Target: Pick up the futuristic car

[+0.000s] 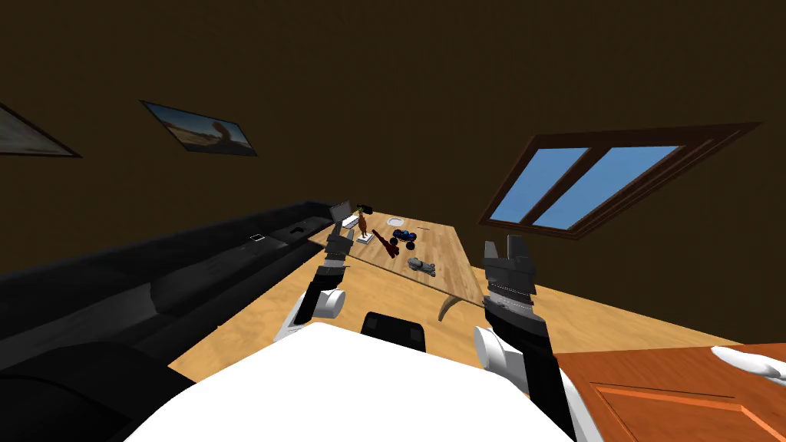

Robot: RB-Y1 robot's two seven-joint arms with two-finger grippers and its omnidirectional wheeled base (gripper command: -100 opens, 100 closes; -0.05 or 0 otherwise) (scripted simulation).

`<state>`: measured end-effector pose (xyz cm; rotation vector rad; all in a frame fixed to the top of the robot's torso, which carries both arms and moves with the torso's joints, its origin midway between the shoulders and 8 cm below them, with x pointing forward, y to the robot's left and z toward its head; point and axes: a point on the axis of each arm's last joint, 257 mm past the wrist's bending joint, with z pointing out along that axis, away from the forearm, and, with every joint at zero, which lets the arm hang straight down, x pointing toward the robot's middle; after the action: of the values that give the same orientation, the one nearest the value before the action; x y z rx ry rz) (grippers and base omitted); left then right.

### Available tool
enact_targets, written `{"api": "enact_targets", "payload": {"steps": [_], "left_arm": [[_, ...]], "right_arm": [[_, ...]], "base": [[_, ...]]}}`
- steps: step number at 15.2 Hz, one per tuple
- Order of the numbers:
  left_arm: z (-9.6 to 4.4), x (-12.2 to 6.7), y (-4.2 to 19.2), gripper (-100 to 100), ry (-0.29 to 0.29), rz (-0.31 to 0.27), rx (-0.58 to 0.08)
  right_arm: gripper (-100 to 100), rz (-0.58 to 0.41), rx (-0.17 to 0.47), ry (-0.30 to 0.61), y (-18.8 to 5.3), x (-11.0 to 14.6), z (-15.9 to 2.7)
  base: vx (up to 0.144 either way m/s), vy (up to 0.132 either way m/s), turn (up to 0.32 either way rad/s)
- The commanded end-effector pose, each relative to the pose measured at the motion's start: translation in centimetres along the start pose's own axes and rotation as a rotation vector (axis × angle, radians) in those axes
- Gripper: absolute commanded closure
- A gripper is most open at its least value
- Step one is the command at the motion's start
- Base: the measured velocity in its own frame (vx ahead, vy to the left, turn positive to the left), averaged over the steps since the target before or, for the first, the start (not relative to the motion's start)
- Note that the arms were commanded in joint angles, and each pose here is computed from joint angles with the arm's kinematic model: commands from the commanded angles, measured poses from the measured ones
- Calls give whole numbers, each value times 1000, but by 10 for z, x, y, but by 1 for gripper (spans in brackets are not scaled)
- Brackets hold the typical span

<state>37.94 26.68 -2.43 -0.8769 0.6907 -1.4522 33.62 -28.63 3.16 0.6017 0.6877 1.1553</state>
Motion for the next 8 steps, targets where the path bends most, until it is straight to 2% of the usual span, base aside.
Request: {"api": "enact_targets", "payload": {"steps": [1, 3, 7, 8], "left_arm": [[0, 0, 0, 0, 0, 0, 0], [0, 0, 0, 0, 0, 0, 0], [0, 0, 0, 0, 0, 0, 0], [0, 0, 0, 0, 0, 0, 0]], "right_arm": [[-100, -23, 6, 38, -5, 6, -2], [-100, -43, 12, 68, -10, 10, -4], [-100, -124, 48, 177, -36, 25, -18], [-100, -124, 48, 177, -36, 25, -18]], "base": [[0, 3, 47], [1, 5, 99], [4, 7, 119], [4, 8, 97]]}}
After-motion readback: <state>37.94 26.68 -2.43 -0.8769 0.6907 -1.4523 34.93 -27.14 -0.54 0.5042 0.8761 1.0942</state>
